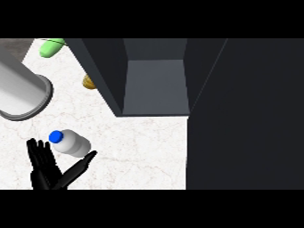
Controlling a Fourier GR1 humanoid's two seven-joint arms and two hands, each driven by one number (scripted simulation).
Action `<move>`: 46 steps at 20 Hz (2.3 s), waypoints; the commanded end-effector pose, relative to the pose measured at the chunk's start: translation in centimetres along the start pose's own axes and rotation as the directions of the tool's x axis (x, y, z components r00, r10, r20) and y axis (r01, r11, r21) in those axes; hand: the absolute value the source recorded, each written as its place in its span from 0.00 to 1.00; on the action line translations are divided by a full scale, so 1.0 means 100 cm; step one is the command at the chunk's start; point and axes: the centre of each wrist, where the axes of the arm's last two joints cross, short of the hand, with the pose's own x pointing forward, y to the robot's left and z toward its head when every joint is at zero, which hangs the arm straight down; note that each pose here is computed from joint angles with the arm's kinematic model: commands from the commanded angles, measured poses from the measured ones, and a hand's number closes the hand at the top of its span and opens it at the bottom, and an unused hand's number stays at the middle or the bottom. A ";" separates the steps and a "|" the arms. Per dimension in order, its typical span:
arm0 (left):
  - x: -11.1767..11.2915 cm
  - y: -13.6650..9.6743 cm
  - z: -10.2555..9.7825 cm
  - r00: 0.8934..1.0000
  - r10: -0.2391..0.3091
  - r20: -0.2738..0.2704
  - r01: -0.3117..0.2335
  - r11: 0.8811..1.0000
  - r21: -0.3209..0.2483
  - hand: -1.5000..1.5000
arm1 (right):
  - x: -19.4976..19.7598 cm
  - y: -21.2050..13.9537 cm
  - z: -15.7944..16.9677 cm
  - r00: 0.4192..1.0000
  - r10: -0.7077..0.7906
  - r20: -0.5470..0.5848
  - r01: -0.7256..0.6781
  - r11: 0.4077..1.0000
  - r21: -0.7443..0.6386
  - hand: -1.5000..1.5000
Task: Pick up the bottled water, place it into the cabinet and close the cabinet
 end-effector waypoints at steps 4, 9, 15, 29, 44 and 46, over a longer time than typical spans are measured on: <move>-0.030 0.007 -0.004 1.000 0.025 -0.005 -0.025 1.000 0.009 0.00 | 0.039 0.002 -0.003 0.997 0.013 0.072 -0.014 1.000 0.013 0.00; -0.041 -0.003 -0.016 0.989 0.150 0.008 -0.150 0.989 -0.006 0.00 | 0.040 0.004 0.001 0.997 0.026 0.076 -0.030 0.999 0.044 0.00; -0.045 -0.008 -0.015 0.968 0.250 0.030 -0.249 0.967 -0.055 0.00 | 0.045 0.005 -0.002 0.997 0.032 0.076 -0.035 0.999 0.027 0.00; -0.041 -0.026 -0.037 0.955 0.266 0.131 -0.257 0.963 -0.079 1.00 | 0.030 -0.007 0.014 0.997 0.040 0.065 -0.041 0.999 0.023 0.00; -0.009 -0.061 -0.038 0.929 0.362 -0.081 -0.336 0.729 -0.596 1.00 | 0.033 -0.012 0.003 0.996 0.048 0.078 -0.050 0.998 0.026 0.00; 0.012 -0.079 -0.044 0.924 0.372 -0.089 -0.341 0.696 -0.632 1.00 | 0.033 -0.010 0.006 0.996 0.043 0.079 -0.045 0.999 0.021 0.00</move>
